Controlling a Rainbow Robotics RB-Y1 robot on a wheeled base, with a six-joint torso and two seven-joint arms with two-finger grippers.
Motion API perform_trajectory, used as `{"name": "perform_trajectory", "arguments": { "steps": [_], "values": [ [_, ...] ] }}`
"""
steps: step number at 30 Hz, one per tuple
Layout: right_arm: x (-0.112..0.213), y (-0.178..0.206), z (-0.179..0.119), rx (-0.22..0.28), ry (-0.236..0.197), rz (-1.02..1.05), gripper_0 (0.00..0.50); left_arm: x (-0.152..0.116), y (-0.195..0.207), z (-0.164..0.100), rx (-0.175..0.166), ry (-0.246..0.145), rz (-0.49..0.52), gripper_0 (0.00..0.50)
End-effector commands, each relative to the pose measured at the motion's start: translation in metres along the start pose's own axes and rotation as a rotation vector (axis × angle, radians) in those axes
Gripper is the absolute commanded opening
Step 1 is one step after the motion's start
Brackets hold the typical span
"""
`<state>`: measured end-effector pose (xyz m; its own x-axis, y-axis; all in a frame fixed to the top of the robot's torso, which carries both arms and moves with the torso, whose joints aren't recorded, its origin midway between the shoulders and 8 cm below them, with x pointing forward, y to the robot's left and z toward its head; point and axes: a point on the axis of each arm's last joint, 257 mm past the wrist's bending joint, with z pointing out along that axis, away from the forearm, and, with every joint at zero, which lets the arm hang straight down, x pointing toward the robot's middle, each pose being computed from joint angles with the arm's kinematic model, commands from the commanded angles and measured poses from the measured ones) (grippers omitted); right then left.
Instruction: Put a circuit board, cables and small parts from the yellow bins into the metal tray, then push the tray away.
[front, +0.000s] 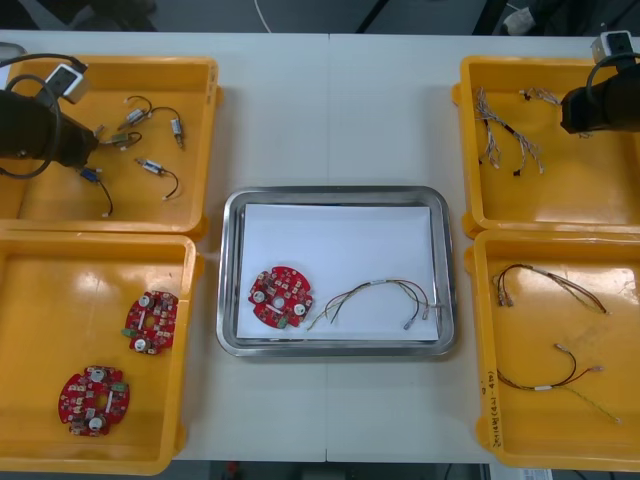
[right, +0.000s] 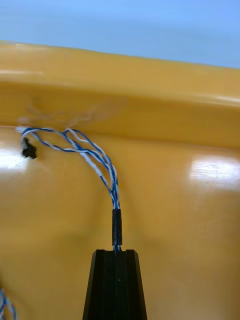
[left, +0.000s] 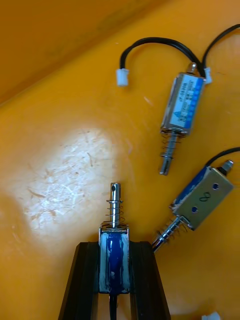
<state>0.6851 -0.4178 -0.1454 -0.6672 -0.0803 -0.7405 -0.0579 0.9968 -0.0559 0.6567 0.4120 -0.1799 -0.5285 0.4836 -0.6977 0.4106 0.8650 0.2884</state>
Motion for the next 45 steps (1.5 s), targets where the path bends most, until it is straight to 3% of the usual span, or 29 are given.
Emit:
{"name": "perform_trajectory", "arguments": {
  "steps": [1, 6, 10, 16, 21, 27, 31, 36, 40, 45],
  "values": [
    [-0.024, -0.028, -0.034, 0.011, -0.01, 0.005, 0.0, -0.004, 0.029, -0.028, -0.023, -0.009, -0.166, 0.0],
    [-0.025, -0.031, -0.051, -0.002, 0.038, 0.016, 0.0, -0.005, 0.031, -0.037, -0.024, 0.025, -0.182, 0.0],
    [-0.025, -0.029, -0.077, -0.002, 0.111, 0.038, 0.0, -0.019, 0.021, -0.051, -0.036, 0.084, -0.246, 0.0],
    [-0.021, -0.022, -0.107, -0.001, 0.17, 0.077, 0.0, -0.031, 0.007, -0.061, -0.054, 0.12, -0.306, 0.0],
    [-0.01, -0.012, -0.131, -0.008, 0.209, 0.096, 0.0, -0.04, -0.008, -0.076, -0.048, 0.167, -0.315, 0.001],
    [0.004, -0.002, -0.163, -0.011, 0.261, 0.118, 0.0, -0.059, -0.046, -0.088, -0.004, 0.194, -0.297, 0.0],
    [0.013, 0.01, -0.182, -0.029, 0.282, 0.132, 0.0, -0.076, -0.077, -0.095, 0.031, 0.191, -0.286, 0.0],
    [0.006, 0.013, -0.197, -0.004, 0.216, 0.084, 0.0, -0.097, -0.116, -0.105, 0.074, 0.181, -0.271, 0.001],
    [-0.012, 0.022, -0.213, 0.005, 0.139, 0.023, 0.0, -0.109, -0.151, -0.118, 0.11, 0.183, -0.252, 0.0],
    [-0.03, 0.05, -0.228, -0.043, 0.071, -0.057, 0.0, -0.115, -0.188, -0.129, 0.133, 0.194, -0.237, 0.0]
  ]
}}
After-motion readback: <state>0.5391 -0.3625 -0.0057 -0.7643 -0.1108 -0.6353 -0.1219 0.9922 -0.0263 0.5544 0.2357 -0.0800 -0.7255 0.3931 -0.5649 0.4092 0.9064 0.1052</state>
